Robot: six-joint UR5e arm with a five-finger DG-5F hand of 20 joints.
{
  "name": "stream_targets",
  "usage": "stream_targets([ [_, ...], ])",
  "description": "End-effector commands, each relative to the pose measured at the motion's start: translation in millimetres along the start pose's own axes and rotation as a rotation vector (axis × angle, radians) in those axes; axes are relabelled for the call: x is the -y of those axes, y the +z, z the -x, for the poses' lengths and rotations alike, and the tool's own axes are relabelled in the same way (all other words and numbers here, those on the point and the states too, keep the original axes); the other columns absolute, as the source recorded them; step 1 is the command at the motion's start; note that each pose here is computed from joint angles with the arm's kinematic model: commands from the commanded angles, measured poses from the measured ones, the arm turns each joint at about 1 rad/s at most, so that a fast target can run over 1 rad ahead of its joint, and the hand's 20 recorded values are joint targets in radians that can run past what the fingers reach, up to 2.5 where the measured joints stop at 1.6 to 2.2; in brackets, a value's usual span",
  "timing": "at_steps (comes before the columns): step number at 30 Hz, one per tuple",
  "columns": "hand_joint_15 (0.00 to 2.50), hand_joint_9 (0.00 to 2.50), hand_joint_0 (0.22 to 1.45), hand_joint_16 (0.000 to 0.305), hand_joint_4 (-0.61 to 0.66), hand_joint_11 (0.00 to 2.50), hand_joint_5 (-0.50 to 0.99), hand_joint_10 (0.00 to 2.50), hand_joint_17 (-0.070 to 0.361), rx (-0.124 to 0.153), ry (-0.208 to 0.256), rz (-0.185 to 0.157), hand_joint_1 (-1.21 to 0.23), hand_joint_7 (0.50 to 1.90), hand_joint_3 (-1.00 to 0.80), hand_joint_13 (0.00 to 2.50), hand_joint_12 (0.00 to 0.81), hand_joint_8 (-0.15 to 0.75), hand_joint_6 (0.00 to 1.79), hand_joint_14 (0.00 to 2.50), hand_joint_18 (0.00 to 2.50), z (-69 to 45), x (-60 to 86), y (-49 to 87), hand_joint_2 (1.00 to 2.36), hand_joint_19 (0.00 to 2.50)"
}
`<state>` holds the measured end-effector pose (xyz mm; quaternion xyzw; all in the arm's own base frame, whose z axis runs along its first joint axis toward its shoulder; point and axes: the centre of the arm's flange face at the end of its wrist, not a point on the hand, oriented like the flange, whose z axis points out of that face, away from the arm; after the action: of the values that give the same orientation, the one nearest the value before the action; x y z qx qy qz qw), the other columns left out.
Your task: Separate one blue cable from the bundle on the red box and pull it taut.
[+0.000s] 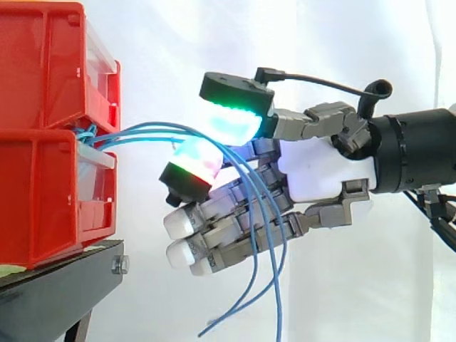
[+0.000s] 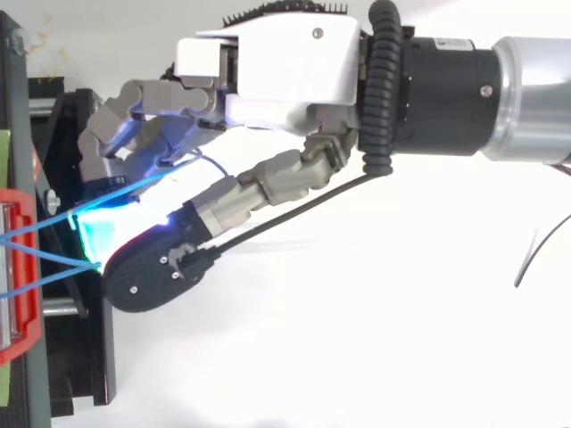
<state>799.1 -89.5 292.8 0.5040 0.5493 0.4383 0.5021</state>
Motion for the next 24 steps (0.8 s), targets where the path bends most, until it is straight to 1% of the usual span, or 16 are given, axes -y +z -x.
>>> stream_targets([
  [1, 0.31, 0.81, 0.74, 0.039, -0.10, 0.34, -0.13, 0.01, 0.088, 0.000, -0.013, -0.006, -0.89, 1.05, -0.50, 0.52, 0.341, 0.230, 0.95, 0.01, 0.49, 1.2, -5.5, -3.0, 1.00, 0.19],
  [2, 0.31, 0.81, 0.72, 0.039, -0.09, 0.34, -0.13, 0.01, 0.088, 0.001, -0.020, -0.008, -0.90, 1.03, -0.50, 0.52, 0.341, 0.233, 0.95, 0.01, 0.49, 2.7, -7.2, -4.3, 1.00, 0.19],
  [3, 0.31, 0.82, 0.68, 0.039, -0.04, 0.34, -0.12, 0.01, 0.088, 0.001, -0.023, -0.009, -0.89, 0.98, -0.50, 0.52, 0.338, 0.229, 0.94, 0.01, 0.49, 2.9, -8.1, -5.0, 1.00, 0.21],
  [5, 0.33, 0.83, 0.65, 0.039, 0.00, 0.34, -0.11, 0.01, 0.087, 0.001, -0.029, -0.011, -0.88, 0.94, -0.50, 0.53, 0.336, 0.230, 0.94, 0.01, 0.49, 3.3, -11.0, -6.6, 1.00, 0.22],
  [7, 0.33, 0.84, 0.56, 0.040, 0.05, 0.33, -0.10, 0.01, 0.090, 0.000, -0.031, -0.015, -0.87, 0.89, -0.50, 0.53, 0.339, 0.231, 0.92, 0.01, 0.50, 3.4, -11.6, -7.6, 1.00, 0.24],
  [9, 0.34, 0.86, 0.52, 0.041, 0.05, 0.32, -0.09, 0.01, 0.093, 0.003, -0.030, -0.020, -0.86, 0.89, -0.50, 0.54, 0.346, 0.239, 0.91, 0.01, 0.51, 4.8, -10.9, -8.2, 1.00, 0.24],
  [11, 0.34, 0.87, 0.47, 0.045, 0.05, 0.31, -0.08, 0.01, 0.100, 0.003, -0.029, -0.035, -0.83, 0.87, -0.50, 0.55, 0.361, 0.248, 0.91, 0.01, 0.53, 5.9, -8.7, -9.8, 1.00, 0.24],
  [12, 0.34, 0.88, 0.44, 0.047, 0.04, 0.30, -0.08, 0.01, 0.105, 0.003, -0.029, -0.035, -0.82, 0.86, -0.50, 0.56, 0.373, 0.258, 0.90, 0.02, 0.53, 5.9, -8.7, -9.8, 1.00, 0.24],
  [13, 0.34, 0.88, 0.42, 0.049, 0.03, 0.28, -0.07, 0.01, 0.110, 0.001, -0.030, -0.038, -0.79, 0.82, -0.50, 0.56, 0.385, 0.267, 0.89, 0.01, 0.54, 5.8, -8.4, -10.1, 1.00, 0.24],
  [16, 0.34, 0.88, 0.39, 0.052, 0.03, 0.26, -0.07, 0.01, 0.118, 0.002, -0.029, -0.040, -0.75, 0.81, -0.50, 0.56, 0.400, 0.273, 0.87, 0.01, 0.54, 7.1, -8.6, -10.9, 1.00, 0.25],
  [17, 0.34, 0.88, 0.39, 0.053, 0.02, 0.24, -0.06, 0.01, 0.118, 0.000, -0.030, -0.041, -0.65, 0.81, -0.50, 0.55, 0.399, 0.272, 0.86, 0.01, 0.54, 5.7, -7.5, -10.5, 1.00, 0.25],
  [20, 0.33, 0.87, 0.45, 0.047, -0.01, 0.25, -0.07, 0.01, 0.106, 0.002, -0.031, -0.043, -0.58, 0.84, -0.50, 0.53, 0.370, 0.248, 0.86, 0.01, 0.49, 6.8, -6.1, -10.7, 1.00, 0.28],
  [21, 0.35, 0.85, 0.51, 0.042, -0.02, 0.26, -0.07, 0.01, 0.095, 0.001, -0.033, -0.048, -0.60, 0.89, -0.50, 0.51, 0.348, 0.233, 0.85, 0.01, 0.45, 6.6, -3.8, -11.2, 1.00, 0.31],
  [22, 0.34, 0.83, 0.56, 0.040, 0.00, 0.27, -0.08, 0.01, 0.090, 0.001, -0.033, -0.048, -0.67, 0.94, -0.50, 0.50, 0.338, 0.230, 0.86, 0.01, 0.44, 6.6, -3.8, -11.2, 1.00, 0.31],
  [23, 0.35, 0.81, 0.57, 0.040, 0.01, 0.28, -0.09, 0.01, 0.089, 0.000, -0.034, -0.054, -0.69, 0.95, -0.48, 0.49, 0.337, 0.232, 0.86, 0.01, 0.43, 6.4, -0.7, -12.3, 1.00, 0.31],
  [24, 0.34, 0.79, 0.58, 0.039, 0.02, 0.29, -0.11, 0.01, 0.089, 0.000, -0.033, -0.058, -0.74, 0.92, -0.40, 0.48, 0.341, 0.235, 0.88, 0.02, 0.43, 6.1, 2.0, -12.3, 1.01, 0.31],
])
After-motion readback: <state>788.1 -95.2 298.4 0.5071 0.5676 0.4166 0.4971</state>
